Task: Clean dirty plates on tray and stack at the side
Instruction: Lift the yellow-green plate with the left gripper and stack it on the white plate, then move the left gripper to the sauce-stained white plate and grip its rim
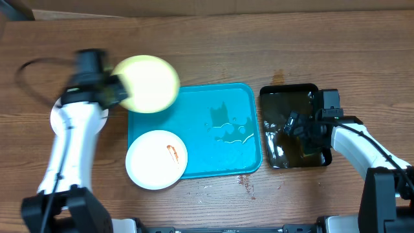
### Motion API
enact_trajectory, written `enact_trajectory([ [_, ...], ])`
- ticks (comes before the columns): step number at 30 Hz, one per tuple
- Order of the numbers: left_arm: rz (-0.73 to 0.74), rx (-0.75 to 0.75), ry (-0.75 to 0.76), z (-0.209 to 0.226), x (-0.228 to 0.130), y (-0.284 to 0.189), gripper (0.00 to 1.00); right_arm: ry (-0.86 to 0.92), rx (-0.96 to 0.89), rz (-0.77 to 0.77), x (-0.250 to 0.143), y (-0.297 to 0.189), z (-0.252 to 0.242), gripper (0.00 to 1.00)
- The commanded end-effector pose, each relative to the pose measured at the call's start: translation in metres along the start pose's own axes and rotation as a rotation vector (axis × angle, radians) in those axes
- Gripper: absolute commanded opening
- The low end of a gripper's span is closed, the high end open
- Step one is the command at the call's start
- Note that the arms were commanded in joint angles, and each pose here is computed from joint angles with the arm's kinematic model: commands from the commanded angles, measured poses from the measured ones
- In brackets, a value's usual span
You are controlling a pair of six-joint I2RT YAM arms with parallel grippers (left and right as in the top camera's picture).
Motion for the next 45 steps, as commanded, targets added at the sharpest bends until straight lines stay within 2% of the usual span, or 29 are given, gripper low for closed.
enact_trajectory([
  [1, 0.009, -0.034, -0.317, 0.080, 0.018, -0.019, 0.04, 0.009, -0.016, 0.032, -0.008, 0.007, -0.005, 1.00],
  [5, -0.015, 0.087, -0.529, 0.156, 0.015, -0.026, 0.04, 0.009, -0.017, 0.031, -0.008, 0.007, -0.005, 1.00],
  [10, -0.057, 0.152, -0.654, 0.206, 0.008, -0.033, 0.04, 0.010, -0.016, 0.031, -0.008, 0.007, -0.005, 1.00],
  [16, -0.096, 0.216, -0.674, 0.220, 0.007, -0.027, 0.04, 0.009, -0.016, 0.032, -0.008, 0.007, -0.005, 1.00],
  [29, 0.029, 0.193, -0.629, 0.211, 0.002, 0.049, 0.05, 0.009, -0.016, 0.032, -0.008, 0.007, -0.005, 1.00],
  [30, 0.023, 0.191, -0.628, 0.211, 0.003, 0.050, 0.09, 0.009, -0.016, 0.032, -0.008, 0.007, -0.005, 1.00],
  [31, 0.020, 0.184, -0.627, 0.210, 0.004, 0.051, 0.26, 0.009, -0.016, 0.032, -0.008, 0.007, -0.005, 1.00],
  [32, 0.018, 0.164, -0.627, 0.208, 0.005, 0.051, 0.57, 0.009, -0.016, 0.032, -0.008, 0.007, -0.005, 1.00],
  [33, 0.020, 0.138, -0.628, 0.206, 0.007, 0.051, 0.80, 0.010, -0.016, 0.031, -0.008, 0.007, -0.005, 1.00],
  [34, 0.027, 0.088, -0.628, 0.200, 0.009, 0.051, 0.97, 0.010, -0.016, 0.031, -0.008, 0.007, -0.005, 1.00],
  [38, 0.154, -0.142, -0.629, 0.169, 0.003, 0.039, 1.00, 0.010, -0.016, 0.031, -0.008, 0.007, -0.005, 1.00],
  [41, 0.266, -0.237, -0.637, 0.148, -0.012, 0.021, 0.90, 0.009, -0.016, 0.031, -0.008, 0.007, -0.005, 1.00],
  [45, 0.415, -0.238, -0.550, 0.124, -0.042, -0.009, 0.89, 0.009, -0.016, 0.032, -0.008, 0.007, -0.005, 1.00],
])
Point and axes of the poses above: each gripper's point midway between its finger pads, its own y axis out along the fingers, its own z axis along the line the jaws close on, x = y × z, the point moved 6 cm from there along -y, back along the fingers, and after that the axes turned 1 degree about -y, right-handed, at the moved point
